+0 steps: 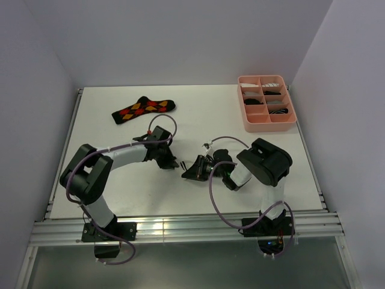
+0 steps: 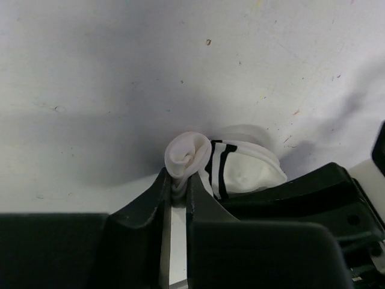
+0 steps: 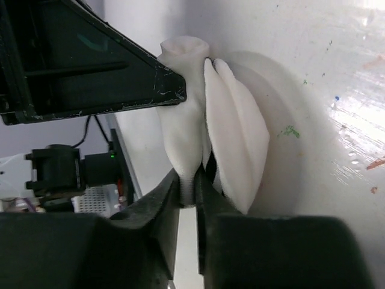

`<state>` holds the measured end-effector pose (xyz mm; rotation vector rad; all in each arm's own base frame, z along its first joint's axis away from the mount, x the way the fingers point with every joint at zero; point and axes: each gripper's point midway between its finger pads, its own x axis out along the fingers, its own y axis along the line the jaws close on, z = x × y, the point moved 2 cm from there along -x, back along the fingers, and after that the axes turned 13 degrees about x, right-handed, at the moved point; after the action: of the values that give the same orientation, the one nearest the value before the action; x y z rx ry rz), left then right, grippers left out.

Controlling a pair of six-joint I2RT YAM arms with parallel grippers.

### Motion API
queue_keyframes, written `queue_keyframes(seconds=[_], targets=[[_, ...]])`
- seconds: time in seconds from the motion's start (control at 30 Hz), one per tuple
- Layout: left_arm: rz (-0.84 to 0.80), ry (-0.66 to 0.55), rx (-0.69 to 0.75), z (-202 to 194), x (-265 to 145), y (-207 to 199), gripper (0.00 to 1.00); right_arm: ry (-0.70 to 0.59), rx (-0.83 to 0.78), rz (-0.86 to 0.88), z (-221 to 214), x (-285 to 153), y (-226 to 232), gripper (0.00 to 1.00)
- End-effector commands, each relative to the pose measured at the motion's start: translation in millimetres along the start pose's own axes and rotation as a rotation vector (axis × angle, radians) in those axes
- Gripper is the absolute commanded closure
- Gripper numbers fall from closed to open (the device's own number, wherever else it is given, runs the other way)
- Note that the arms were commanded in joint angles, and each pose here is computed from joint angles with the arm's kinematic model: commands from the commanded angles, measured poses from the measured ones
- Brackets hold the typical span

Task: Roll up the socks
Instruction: Roll the sock at the center of the board.

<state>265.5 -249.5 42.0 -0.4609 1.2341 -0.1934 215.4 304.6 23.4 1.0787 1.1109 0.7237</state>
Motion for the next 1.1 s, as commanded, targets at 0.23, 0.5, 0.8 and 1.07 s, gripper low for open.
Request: queue_keyframes(seconds=[0.23,0.5,0.8,1.07], targets=[[0.323,0.058,0.163,16,-13,22,1.00,-0.092,-0.289,-0.307,20,-11,-6,0.57],[0.383,0.074,0.271,24,-12,5,1.00,-0.295,-0.599,-0.489,30,-16,36,0.51],[0.408,0.138,0.309,18,-3,6,1.00,-0.404,-0.913,-0.590,16,3,72,0.50],[0.422,0.157,0.326,18,-1,8,1.00,-0.378,-1.033,-0.654,-4,31,60,0.50]])
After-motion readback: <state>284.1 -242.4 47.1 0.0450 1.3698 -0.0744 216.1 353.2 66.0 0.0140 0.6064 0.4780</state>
